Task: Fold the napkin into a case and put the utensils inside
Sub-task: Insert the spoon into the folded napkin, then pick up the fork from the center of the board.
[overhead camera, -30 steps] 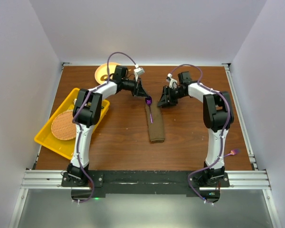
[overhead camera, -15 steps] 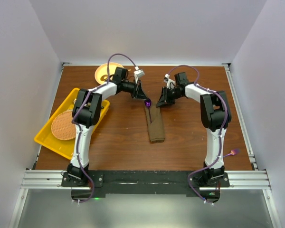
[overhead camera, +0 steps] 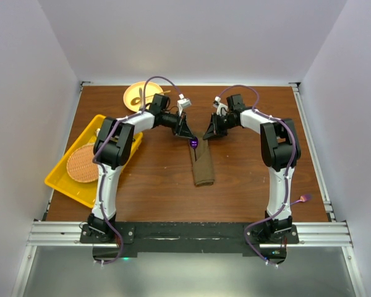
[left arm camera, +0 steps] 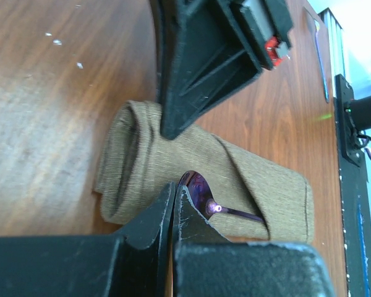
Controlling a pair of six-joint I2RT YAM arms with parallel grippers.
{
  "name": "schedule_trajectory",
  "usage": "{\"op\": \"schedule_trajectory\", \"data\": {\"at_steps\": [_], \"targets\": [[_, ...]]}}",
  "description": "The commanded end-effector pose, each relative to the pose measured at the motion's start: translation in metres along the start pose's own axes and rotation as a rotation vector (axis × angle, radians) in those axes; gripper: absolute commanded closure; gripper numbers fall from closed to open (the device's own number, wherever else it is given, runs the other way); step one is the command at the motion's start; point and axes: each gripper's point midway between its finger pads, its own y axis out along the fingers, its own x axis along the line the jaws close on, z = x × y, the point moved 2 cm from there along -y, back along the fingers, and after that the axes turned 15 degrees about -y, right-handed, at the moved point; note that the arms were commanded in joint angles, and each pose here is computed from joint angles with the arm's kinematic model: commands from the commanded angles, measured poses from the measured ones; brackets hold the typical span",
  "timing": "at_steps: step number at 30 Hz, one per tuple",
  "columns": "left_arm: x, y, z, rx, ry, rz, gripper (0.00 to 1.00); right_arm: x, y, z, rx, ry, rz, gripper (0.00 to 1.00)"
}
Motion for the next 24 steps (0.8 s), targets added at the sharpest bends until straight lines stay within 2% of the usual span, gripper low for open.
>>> {"op": "schedule_trajectory", "data": {"at_steps": [1,3,6,7,10,13,17,19,20,21,22,23,24], "targets": [[-0.027,-0.008,-0.018,-0.036,0.093,0.019,1.0,-0.004,0.003,-0.005,-0.02,-0.009,0.026,0.98],[-0.027,-0.008,-0.017,-0.036,0.093,0.015,0.99,-0.004,0.002,-0.006,-0.024,-0.01,0.026,0.96],[-0.026,-0.008,-0.018,-0.038,0.088,0.009,0.92,-0.001,0.001,-0.007,-0.028,-0.013,0.015,0.84],[-0.027,-0.008,-0.02,-0.042,0.094,0.008,0.84,0.002,-0.001,-0.011,-0.037,-0.019,0.005,0.77],[-0.031,-0.01,-0.027,-0.052,0.11,0.005,0.72,0.013,-0.013,-0.023,-0.06,-0.056,-0.016,0.62],[-0.038,-0.013,-0.041,-0.07,0.142,0.005,0.64,0.023,-0.03,-0.035,-0.08,-0.107,-0.03,0.52],[-0.046,-0.023,-0.066,-0.111,0.184,-0.01,0.57,0.03,-0.062,-0.048,-0.102,-0.176,-0.025,0.46],[-0.054,-0.034,-0.083,-0.149,0.203,-0.012,0.52,0.03,-0.087,-0.051,-0.09,-0.246,-0.007,0.45],[-0.057,-0.039,-0.09,-0.163,0.22,-0.015,0.49,0.029,-0.096,-0.05,-0.08,-0.348,-0.001,0.41],[-0.061,-0.044,-0.099,-0.178,0.24,-0.014,0.41,0.024,-0.11,-0.049,-0.073,-0.382,0.015,0.38],[-0.066,-0.05,-0.105,-0.19,0.256,-0.012,0.38,0.028,-0.123,-0.038,-0.019,-0.39,0.007,0.37],[-0.067,-0.057,-0.108,-0.192,0.259,-0.013,0.36,0.027,-0.139,-0.034,0.006,-0.54,0.015,0.36],[-0.073,-0.062,-0.114,-0.198,0.288,-0.012,0.31,0.023,-0.154,-0.026,0.044,-0.591,0.033,0.35]]}}
